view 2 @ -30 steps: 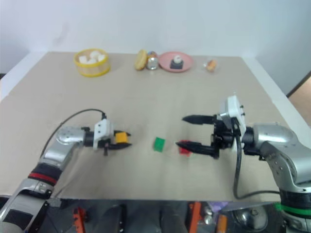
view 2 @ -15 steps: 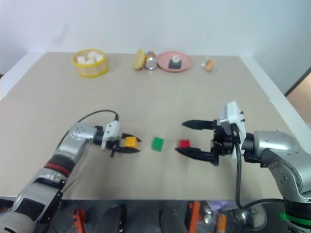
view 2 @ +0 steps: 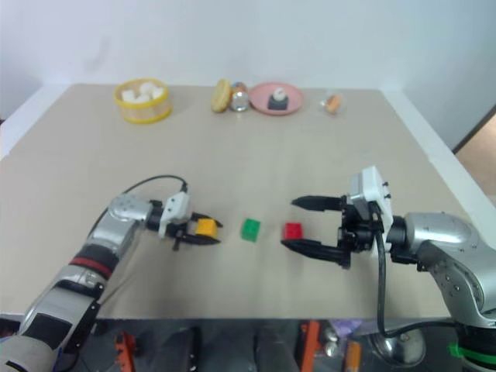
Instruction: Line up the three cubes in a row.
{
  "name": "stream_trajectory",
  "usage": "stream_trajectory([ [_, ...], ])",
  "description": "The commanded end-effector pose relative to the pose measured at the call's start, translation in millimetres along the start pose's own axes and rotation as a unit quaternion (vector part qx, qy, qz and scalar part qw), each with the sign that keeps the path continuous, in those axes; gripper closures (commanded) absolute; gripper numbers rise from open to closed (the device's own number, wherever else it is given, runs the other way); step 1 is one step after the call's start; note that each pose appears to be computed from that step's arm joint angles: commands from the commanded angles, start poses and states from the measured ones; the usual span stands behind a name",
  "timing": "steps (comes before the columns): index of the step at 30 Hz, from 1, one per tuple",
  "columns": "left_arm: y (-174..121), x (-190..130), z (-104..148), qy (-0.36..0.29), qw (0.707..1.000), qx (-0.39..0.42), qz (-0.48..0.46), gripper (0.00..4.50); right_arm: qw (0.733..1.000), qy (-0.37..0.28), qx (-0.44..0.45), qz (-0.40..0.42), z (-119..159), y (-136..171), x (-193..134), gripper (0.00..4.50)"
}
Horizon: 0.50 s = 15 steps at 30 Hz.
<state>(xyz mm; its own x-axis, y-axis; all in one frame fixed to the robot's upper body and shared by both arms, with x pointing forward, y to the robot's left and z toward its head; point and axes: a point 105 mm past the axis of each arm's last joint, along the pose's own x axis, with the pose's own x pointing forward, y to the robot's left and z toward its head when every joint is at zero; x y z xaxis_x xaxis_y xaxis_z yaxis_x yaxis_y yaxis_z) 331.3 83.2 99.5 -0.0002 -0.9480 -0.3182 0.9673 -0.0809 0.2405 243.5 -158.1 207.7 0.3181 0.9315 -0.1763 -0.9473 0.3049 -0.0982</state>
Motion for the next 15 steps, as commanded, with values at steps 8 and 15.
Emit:
stream_trajectory([
  [8, 2.2, 8.6, -2.5, -0.004, 1.000, -0.010, 0.009, 3.11, 1.000, -0.002, -0.026, -0.004, 11.6, -1.2, -4.6, 0.00],
  [15, -0.4, 12.4, -3.0, -0.002, 1.000, -0.008, -0.005, 3.11, 1.000, -0.004, -0.025, -0.007, 11.5, -2.2, -3.5, 0.00],
])
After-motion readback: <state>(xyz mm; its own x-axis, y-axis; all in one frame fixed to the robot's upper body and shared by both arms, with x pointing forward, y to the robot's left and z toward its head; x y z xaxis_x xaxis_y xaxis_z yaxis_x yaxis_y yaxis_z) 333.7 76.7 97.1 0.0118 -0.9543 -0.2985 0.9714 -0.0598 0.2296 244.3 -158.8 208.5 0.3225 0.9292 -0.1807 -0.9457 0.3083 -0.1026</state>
